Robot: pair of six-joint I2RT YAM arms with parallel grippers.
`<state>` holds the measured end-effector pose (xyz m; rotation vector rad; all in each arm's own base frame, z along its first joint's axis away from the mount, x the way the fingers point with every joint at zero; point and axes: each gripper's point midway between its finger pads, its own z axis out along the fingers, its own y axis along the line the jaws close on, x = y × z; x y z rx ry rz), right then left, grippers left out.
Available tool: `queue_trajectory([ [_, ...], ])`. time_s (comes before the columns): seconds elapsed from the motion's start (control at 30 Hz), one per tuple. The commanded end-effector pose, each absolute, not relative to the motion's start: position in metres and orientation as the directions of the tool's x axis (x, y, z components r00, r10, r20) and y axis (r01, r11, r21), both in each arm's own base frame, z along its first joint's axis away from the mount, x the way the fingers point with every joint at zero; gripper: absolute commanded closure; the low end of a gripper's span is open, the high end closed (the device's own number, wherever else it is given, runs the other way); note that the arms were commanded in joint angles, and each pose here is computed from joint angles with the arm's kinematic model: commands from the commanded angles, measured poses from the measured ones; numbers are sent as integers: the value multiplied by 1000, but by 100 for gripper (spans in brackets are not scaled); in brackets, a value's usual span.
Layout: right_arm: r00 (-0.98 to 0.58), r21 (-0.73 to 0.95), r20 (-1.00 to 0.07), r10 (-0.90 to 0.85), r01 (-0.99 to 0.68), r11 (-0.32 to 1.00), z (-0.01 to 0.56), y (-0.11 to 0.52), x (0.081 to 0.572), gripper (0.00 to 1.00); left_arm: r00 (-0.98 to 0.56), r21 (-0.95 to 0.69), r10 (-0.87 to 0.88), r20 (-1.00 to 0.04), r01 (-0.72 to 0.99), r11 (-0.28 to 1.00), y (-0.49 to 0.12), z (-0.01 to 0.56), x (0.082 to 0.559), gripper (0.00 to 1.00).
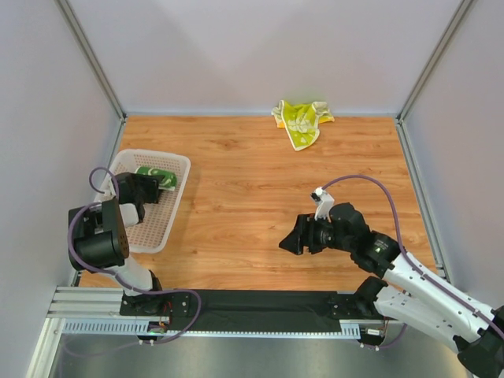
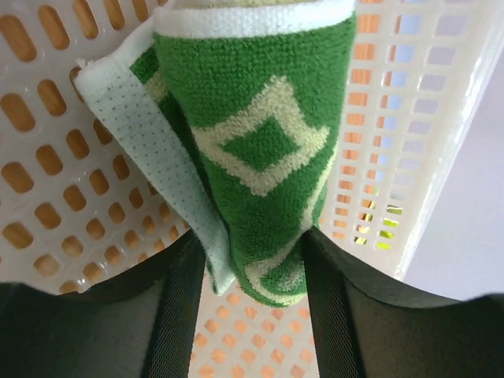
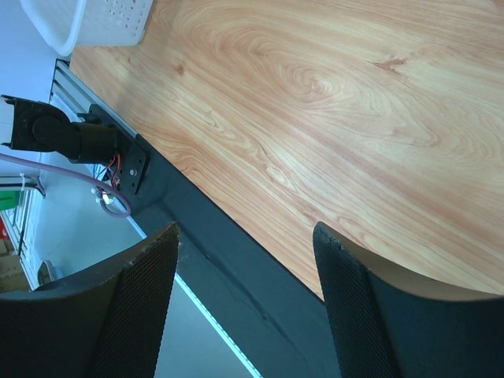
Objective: Roll the towels
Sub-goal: Place the rolled towel into the container
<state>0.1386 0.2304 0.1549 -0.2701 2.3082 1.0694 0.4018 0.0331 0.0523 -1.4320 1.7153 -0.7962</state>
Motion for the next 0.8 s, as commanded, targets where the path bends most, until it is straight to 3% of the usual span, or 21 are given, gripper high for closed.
queue_trajectory([
  [0.0,-784,630,-616,75,-433,645,175,230,141,30,-93,-831,-978,-189,-515,210,36,68,397,42],
  [0.23,-777,622,-625,78,-435,651,178,225,139,30,-107,-812,-973,-203,-538,228,35,84,389,37],
  [0.37,-769,610,-635,79,-436,661,180,221,139,30,-117,-779,-972,-205,-582,234,37,88,382,26],
  [0.5,-754,597,-652,80,-446,667,187,218,141,30,-130,-781,-972,-196,-579,234,33,93,377,26],
  [0.6,-727,568,-682,77,-461,682,197,214,145,30,-152,-788,-958,-242,-546,285,31,113,372,26],
  [0.77,-679,524,-731,70,-493,695,220,214,156,30,-159,-774,-897,-412,-458,437,35,182,354,28],
])
